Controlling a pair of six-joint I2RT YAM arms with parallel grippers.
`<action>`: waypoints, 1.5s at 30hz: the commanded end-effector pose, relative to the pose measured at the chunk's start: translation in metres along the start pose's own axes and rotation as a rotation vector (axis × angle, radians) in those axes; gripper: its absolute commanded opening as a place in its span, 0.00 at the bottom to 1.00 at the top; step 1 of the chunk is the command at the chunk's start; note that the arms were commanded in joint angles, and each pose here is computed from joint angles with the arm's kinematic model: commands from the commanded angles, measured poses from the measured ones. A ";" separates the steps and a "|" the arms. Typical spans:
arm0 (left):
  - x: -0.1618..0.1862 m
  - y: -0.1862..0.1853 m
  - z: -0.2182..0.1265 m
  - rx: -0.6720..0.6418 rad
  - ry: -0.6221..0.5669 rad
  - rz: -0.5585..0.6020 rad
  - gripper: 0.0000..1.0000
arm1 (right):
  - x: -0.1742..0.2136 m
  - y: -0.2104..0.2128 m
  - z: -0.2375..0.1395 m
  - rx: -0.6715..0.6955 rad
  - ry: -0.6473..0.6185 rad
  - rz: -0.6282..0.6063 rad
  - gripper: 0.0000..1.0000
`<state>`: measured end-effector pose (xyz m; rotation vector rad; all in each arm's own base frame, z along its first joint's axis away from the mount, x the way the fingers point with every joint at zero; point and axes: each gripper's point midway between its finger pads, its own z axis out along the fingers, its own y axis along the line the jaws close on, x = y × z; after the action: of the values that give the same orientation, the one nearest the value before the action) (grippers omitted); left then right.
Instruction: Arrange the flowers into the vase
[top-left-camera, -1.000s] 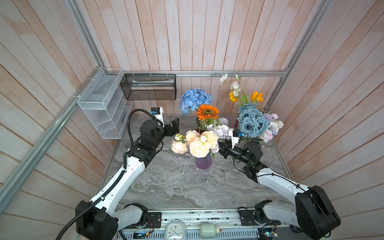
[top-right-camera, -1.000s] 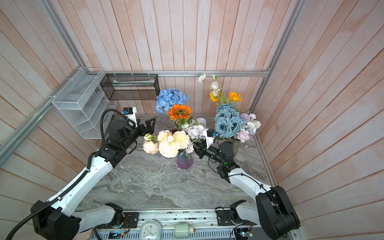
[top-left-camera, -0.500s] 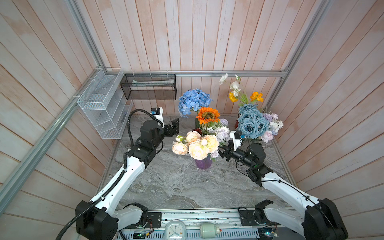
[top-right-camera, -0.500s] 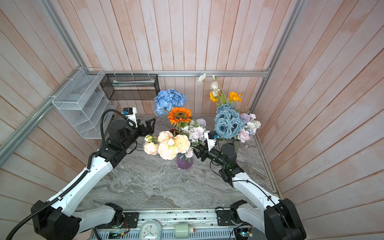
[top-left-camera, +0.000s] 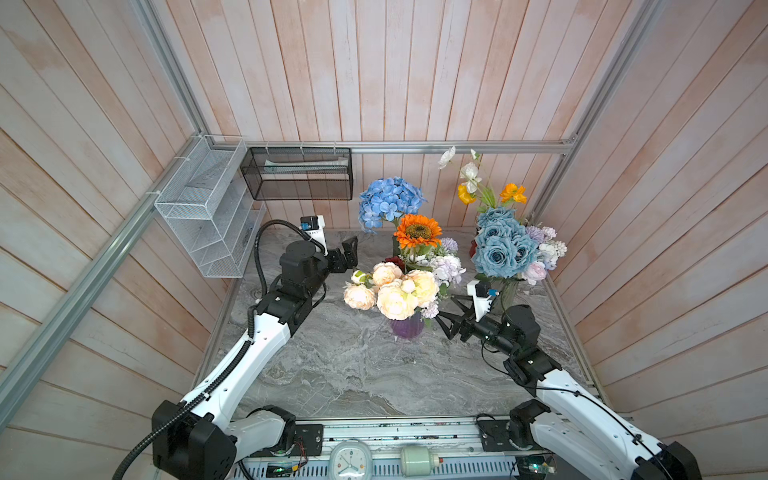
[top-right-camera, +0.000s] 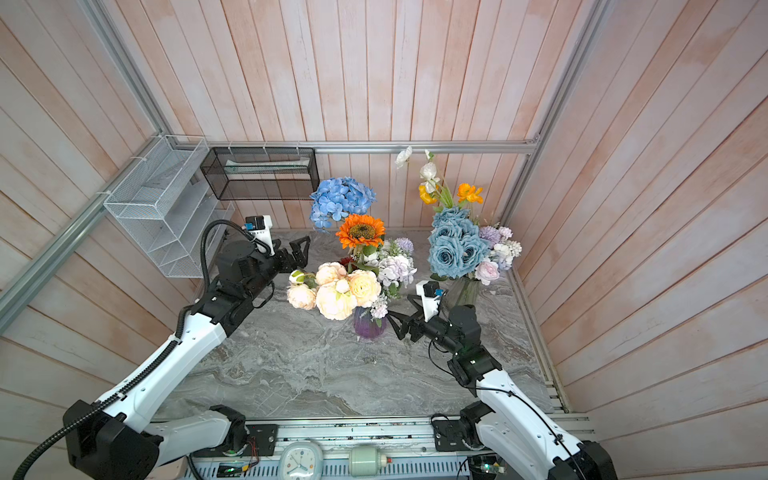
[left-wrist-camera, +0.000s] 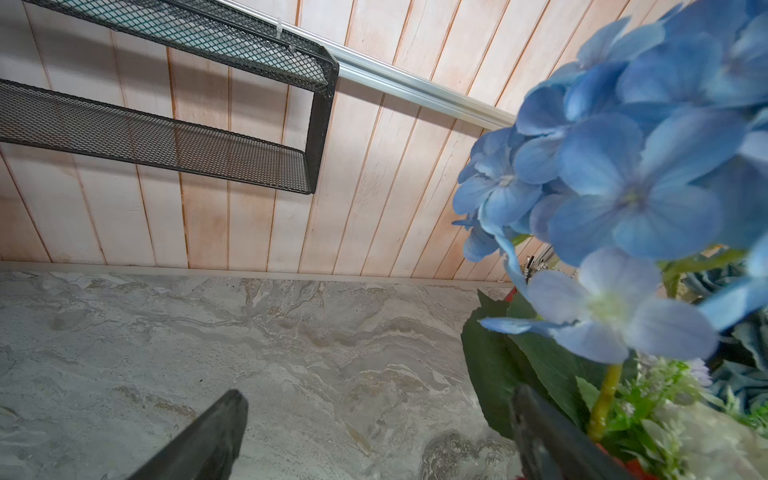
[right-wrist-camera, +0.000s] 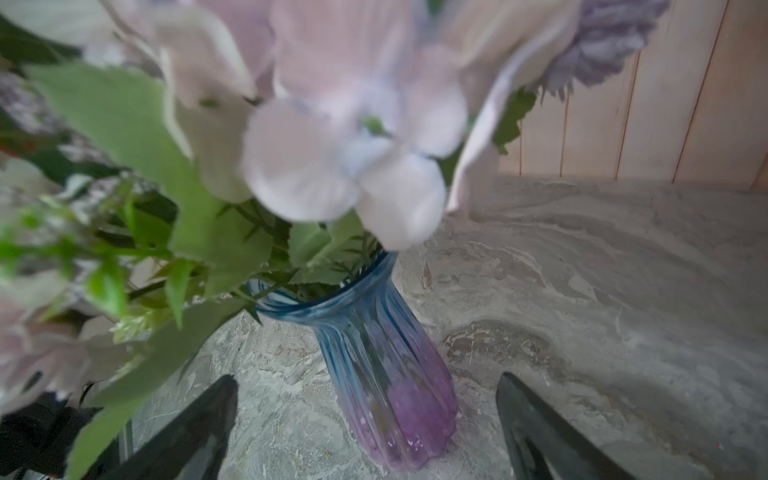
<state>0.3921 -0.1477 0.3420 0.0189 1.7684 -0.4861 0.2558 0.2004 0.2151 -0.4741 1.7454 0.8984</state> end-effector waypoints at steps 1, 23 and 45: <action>-0.001 0.009 -0.001 -0.022 -0.022 -0.024 1.00 | 0.024 0.001 0.006 0.000 0.059 -0.020 0.98; 0.047 0.070 -0.007 -0.076 0.045 -0.164 1.00 | 0.008 0.012 0.071 -0.015 -0.150 -0.203 0.98; 0.047 0.083 -0.019 -0.097 0.033 -0.167 1.00 | 0.008 0.000 0.116 -0.015 -0.205 -0.244 0.83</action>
<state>0.3872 -0.0792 0.2766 -0.2002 1.8377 -0.5279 0.3208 0.2884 0.1765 -0.5767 1.5273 0.7833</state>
